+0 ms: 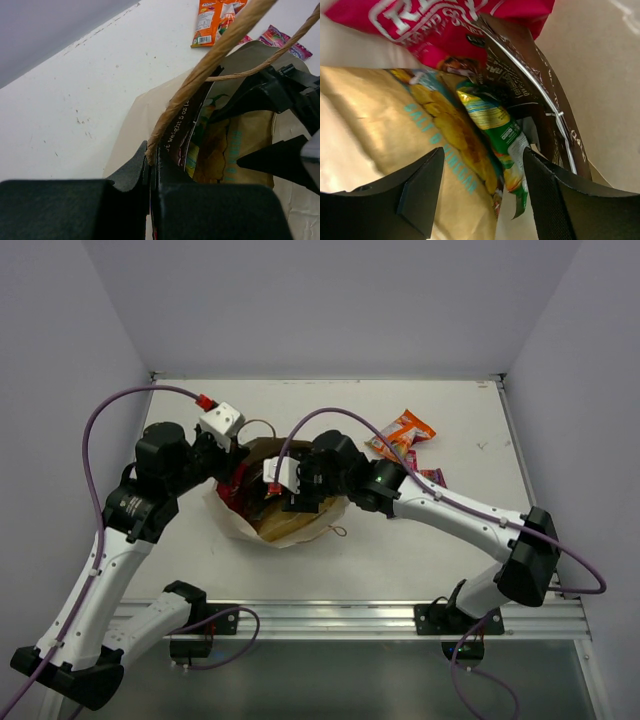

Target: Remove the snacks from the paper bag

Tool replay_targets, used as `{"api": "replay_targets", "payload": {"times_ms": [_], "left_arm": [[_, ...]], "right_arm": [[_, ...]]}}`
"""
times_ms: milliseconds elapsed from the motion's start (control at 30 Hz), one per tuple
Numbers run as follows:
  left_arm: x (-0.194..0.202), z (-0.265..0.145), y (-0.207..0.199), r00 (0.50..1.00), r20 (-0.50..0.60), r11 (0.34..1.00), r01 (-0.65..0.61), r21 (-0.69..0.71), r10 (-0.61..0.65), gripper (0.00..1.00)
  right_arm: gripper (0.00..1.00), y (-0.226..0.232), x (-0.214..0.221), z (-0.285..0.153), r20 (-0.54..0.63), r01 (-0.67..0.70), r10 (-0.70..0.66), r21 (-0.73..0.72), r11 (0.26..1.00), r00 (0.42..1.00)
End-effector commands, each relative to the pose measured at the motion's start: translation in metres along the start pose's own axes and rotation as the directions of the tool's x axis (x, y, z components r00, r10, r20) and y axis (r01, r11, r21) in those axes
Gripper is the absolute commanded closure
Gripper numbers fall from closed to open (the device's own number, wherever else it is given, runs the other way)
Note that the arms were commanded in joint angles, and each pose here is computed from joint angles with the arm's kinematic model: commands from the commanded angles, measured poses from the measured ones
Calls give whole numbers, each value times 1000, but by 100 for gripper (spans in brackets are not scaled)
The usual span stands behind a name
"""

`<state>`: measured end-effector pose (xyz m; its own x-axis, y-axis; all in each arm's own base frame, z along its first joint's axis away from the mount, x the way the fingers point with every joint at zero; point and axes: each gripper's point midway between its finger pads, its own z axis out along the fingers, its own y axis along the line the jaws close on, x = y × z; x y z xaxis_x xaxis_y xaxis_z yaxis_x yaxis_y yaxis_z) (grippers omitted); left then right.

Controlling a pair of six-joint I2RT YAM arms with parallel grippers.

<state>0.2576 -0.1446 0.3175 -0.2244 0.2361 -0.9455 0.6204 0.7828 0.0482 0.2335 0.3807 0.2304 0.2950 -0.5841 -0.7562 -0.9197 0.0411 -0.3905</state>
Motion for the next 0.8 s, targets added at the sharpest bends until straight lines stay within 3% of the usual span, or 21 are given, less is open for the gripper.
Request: {"api": "replay_targets", "payload": {"times_ms": [0,333,533,567,767], "left_arm": [[-34,-8,-8,995,99,999,-25,40,21,100],[-35,-6,-12,995,96,998,-9,62,3,100],[-33,-6,-11,996,91,998,-10,56,5,100],[-33,-6,-11,996,91,998,-10,56,5,100],[-29,-3,-8,997,78,999,-7,47,3,100]], "right_arm": [[32,-20,-7,8,14,66,-67,70,995,998],[28,-27,28,49,-78,105,-98,99,989,992],[32,-23,43,66,-113,113,-104,77,991,988],[34,-22,44,68,-115,110,-102,73,991,988],[85,-19,35,60,-94,96,-90,65,993,992]]}}
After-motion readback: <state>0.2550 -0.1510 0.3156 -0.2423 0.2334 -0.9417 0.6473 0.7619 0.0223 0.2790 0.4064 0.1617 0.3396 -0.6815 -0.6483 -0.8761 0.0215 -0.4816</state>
